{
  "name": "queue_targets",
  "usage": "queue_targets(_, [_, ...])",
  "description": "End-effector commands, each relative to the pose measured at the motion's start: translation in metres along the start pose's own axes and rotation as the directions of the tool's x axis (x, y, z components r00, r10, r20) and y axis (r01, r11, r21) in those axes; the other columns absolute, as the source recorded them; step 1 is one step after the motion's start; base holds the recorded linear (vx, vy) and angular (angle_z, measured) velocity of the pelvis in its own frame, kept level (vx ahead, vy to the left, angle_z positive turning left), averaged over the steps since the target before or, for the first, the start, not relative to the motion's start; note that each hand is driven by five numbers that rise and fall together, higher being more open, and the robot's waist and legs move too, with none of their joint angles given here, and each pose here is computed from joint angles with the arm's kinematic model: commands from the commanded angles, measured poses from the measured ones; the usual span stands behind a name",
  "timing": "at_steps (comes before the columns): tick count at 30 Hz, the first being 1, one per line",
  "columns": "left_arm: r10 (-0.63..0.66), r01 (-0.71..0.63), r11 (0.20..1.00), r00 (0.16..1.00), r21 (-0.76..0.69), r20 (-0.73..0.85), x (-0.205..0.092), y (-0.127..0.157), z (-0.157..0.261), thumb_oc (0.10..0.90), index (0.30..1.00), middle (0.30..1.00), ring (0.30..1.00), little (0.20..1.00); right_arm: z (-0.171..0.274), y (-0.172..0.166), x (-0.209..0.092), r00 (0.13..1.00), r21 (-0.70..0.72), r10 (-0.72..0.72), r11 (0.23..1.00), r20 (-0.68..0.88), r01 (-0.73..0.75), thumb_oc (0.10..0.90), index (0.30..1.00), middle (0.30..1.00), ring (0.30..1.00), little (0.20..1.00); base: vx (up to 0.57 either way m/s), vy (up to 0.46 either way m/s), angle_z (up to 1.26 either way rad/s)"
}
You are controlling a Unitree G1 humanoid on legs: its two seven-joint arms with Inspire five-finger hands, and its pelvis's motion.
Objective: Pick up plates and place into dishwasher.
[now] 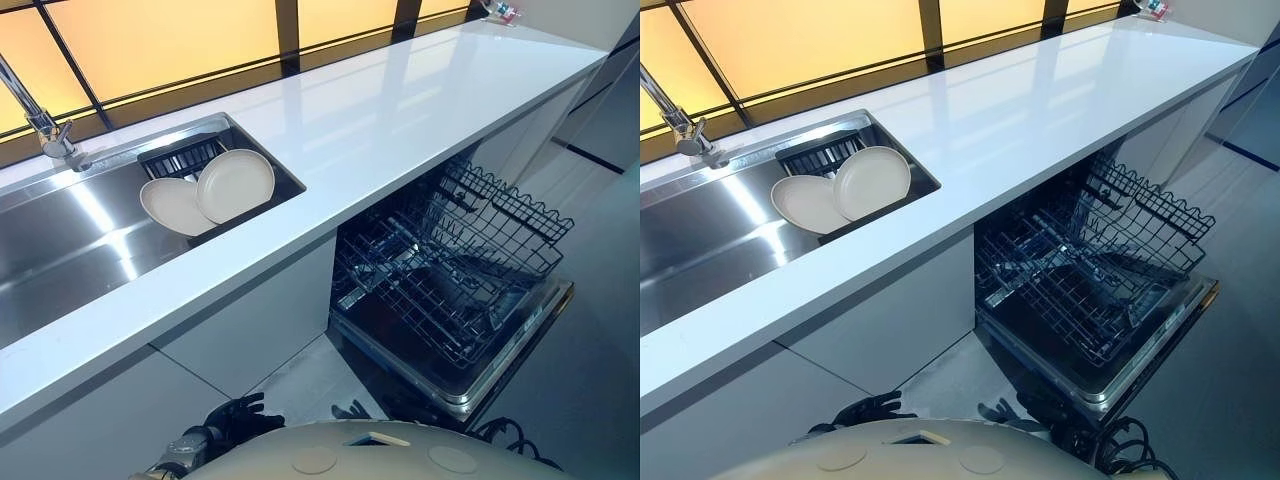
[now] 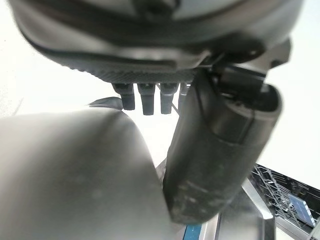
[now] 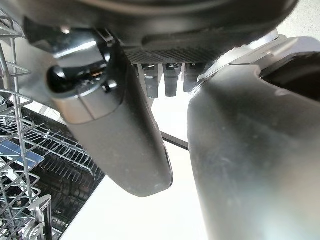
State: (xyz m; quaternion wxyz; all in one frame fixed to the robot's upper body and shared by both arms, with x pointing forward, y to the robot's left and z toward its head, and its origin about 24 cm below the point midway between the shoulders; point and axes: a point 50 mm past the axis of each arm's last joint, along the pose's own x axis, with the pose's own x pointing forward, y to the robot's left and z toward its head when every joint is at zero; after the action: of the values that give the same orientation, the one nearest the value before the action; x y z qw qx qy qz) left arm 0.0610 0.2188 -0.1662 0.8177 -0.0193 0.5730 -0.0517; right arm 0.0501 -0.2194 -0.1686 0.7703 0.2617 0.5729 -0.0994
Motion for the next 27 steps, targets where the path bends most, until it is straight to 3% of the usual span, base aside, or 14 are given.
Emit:
queue_targets(1, [-0.02, 0.022, 0.999, 0.999, -0.041, 0.05, 0.005, -0.005, 0.016, 0.8, 0.9, 0.9, 0.9, 0.9, 0.01, 0.021, 0.008, 0.997, -0.025, 0.078, 0.997, -0.006, -0.078, 0.8, 0.9, 0.9, 0.9, 0.9, 0.0, 0.0, 0.0])
queue_targets(8, [-0.021, 0.044, 0.981, 0.992, -0.188, 0.122, 0.005, -0.002, 0.024, 0.8, 0.9, 0.9, 0.9, 0.9, 0.016, 0.022, 0.008, 0.997, -0.036, 0.079, 0.996, -0.002, -0.079, 0.8, 0.9, 0.9, 0.9, 0.9, 0.0, 0.0, 0.0])
queue_targets(11, [-0.08, 0.14, 0.949, 0.973, -0.281, 0.215, 0.004, -0.004, 0.035, 0.8, 0.9, 0.9, 0.9, 0.9, 0.022, 0.023, 0.008, 0.997, -0.044, 0.076, 0.996, 0.003, -0.076, 0.8, 0.9, 0.9, 0.9, 0.9, 0.0, 0.0, 0.0])
queue_targets(15, [-0.287, 0.4, 0.871, 0.885, -0.286, 0.366, 0.003, -0.02, 0.063, 0.8, 0.9, 0.9, 0.9, 0.9, 0.03, 0.021, 0.007, 0.998, -0.066, 0.062, 0.996, 0.008, -0.061, 0.8, 0.9, 0.9, 0.9, 0.9, -0.01, 0.016, 0.0])
queue_targets(20, [-0.537, 0.654, 0.749, 0.692, -0.103, 0.482, -0.007, -0.048, 0.111, 0.8, 0.9, 0.9, 0.9, 0.9, 0.038, 0.021, 0.006, 0.999, -0.098, 0.051, 0.994, 0.011, -0.05, 0.8, 0.9, 0.9, 0.9, 0.9, -0.01, 0.021, 0.0])
queue_targets(22, [-0.684, 0.738, 0.669, 0.564, 0.091, 0.463, -0.019, -0.065, 0.137, 0.8, 0.9, 0.9, 0.9, 0.9, 0.04, 0.023, 0.006, 0.999, -0.11, 0.052, 0.993, 0.012, -0.05, 0.8, 0.9, 0.9, 0.9, 0.9, 0.0, 0.0, 0.0])
queue_targets(23, [-0.707, 0.748, 0.652, 0.541, 0.124, 0.456, -0.022, -0.067, 0.141, 0.8, 0.9, 0.9, 0.9, 0.9, 0.041, 0.023, 0.006, 0.999, -0.112, 0.052, 0.992, 0.012, -0.05, 0.8, 0.9, 0.9, 0.9, 0.9, 0.0, 0.0, 0.0])
queue_targets(27, [-0.876, 0.759, 0.456, 0.291, 0.466, 0.384, -0.075, -0.102, 0.209, 0.8, 0.9, 0.9, 0.9, 0.9, 0.044, 0.03, 0.008, 0.998, -0.13, 0.058, 0.99, 0.02, -0.055, 0.8, 0.9, 0.9, 0.9, 0.9, 0.0, 0.0, 0.0])
